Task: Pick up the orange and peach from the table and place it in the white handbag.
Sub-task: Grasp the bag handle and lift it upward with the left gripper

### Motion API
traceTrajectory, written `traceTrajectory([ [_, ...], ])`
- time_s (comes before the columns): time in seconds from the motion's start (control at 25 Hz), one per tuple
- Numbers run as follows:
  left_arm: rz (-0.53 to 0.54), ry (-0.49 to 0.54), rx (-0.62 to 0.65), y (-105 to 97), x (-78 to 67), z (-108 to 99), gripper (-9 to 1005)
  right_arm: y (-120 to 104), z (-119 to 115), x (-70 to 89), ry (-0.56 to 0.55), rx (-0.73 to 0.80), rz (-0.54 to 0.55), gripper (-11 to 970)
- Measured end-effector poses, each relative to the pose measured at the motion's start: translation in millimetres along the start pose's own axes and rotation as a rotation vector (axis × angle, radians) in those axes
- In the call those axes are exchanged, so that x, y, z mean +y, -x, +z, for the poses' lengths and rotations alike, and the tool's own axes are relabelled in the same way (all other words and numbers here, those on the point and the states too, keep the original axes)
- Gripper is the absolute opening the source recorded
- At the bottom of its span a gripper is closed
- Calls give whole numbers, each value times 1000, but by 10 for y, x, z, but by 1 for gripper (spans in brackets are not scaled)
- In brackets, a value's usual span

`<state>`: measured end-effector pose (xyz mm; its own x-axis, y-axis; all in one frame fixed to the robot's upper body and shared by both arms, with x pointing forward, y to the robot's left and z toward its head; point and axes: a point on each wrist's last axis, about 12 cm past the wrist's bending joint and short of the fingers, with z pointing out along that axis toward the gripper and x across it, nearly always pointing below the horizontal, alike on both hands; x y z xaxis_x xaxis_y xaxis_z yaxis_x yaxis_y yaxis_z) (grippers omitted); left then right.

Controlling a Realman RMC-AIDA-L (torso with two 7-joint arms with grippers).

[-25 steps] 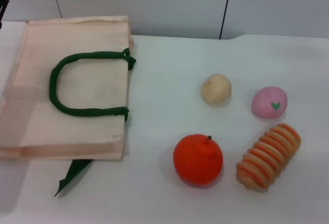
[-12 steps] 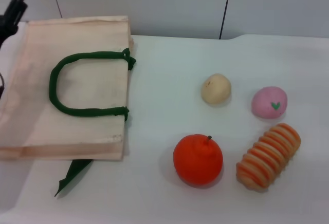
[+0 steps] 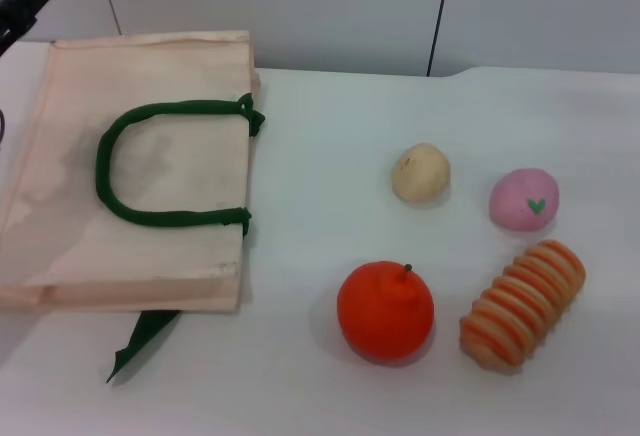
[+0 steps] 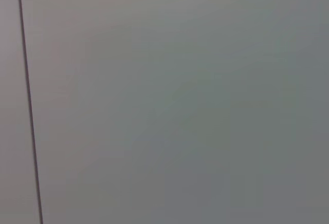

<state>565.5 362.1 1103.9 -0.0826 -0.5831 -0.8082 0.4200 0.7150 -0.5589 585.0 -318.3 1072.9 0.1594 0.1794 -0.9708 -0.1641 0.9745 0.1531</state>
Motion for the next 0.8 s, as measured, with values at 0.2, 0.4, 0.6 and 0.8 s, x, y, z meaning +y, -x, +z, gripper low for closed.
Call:
traceTrajectory([
  [0.2, -84, 6, 155, 127, 4, 12, 888, -19, 10, -4, -7, 18, 0, 881],
  [0.4, -132, 86, 340, 261, 29, 65, 887, -24, 12, -5, -9, 23, 1, 879],
  [0.6, -137, 228, 537, 353, 50, 133, 885, -27, 12, -7, -11, 25, 1, 877],
  [0.8, -125, 334, 663, 371, 61, 211, 881, -38, 12, -13, -15, 34, 1, 876],
])
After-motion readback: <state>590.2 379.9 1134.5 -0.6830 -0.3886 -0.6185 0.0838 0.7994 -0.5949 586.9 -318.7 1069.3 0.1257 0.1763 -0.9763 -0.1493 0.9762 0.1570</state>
